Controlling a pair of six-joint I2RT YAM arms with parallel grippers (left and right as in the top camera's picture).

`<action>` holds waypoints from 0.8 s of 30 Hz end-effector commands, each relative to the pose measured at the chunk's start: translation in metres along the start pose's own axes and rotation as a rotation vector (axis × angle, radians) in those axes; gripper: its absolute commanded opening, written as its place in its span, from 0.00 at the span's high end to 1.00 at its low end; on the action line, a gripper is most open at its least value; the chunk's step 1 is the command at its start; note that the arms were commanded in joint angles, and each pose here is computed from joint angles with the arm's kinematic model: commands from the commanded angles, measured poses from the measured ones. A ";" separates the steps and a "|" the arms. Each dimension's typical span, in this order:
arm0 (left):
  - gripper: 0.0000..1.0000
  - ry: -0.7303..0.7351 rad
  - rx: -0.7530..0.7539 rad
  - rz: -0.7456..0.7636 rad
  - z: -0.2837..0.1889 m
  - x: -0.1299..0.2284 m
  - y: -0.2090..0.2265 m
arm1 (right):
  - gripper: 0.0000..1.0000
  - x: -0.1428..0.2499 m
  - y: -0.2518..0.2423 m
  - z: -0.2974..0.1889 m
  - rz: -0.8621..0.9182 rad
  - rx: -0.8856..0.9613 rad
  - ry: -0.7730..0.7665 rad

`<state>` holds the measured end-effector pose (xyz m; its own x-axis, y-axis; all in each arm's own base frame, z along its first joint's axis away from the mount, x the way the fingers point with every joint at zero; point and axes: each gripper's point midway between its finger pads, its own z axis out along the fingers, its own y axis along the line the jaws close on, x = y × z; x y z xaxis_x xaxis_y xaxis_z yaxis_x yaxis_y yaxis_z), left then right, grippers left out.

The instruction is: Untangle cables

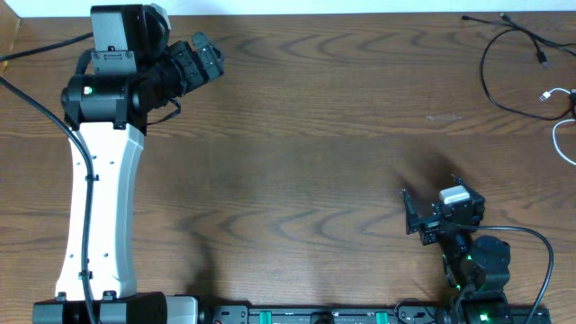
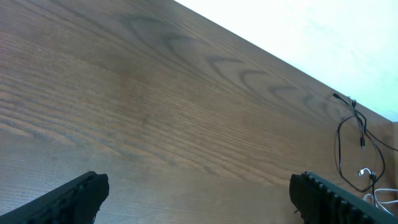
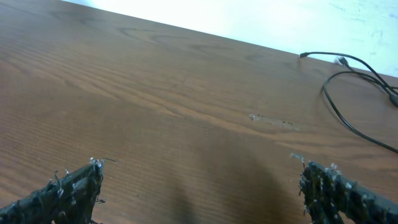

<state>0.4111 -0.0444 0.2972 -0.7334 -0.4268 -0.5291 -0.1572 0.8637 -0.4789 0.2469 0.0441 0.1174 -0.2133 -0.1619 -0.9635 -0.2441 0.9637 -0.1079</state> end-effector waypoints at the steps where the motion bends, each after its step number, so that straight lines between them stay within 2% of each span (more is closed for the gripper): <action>1: 0.02 -0.016 -0.007 0.010 -0.002 -0.006 0.000 | 0.01 0.000 0.001 0.000 -0.008 -0.002 -0.002; 11: 0.02 -0.016 -0.007 0.010 -0.002 -0.006 0.000 | 0.01 -0.009 0.000 -0.003 -0.013 0.004 -0.040; 19: 0.02 -0.016 -0.007 0.010 -0.002 -0.006 0.000 | 0.01 -0.042 -0.004 -0.015 -0.032 0.027 -0.191; 24: 0.02 -0.016 -0.007 0.010 -0.002 -0.006 0.000 | 0.01 -0.039 -0.004 -0.015 -0.031 0.027 -0.182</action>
<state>0.4112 -0.0444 0.2972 -0.7331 -0.4268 -0.5295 -0.1572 0.8638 -0.4787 0.2425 0.0437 0.1588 -0.0367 -0.1459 -0.9886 -0.2222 0.9657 -0.1343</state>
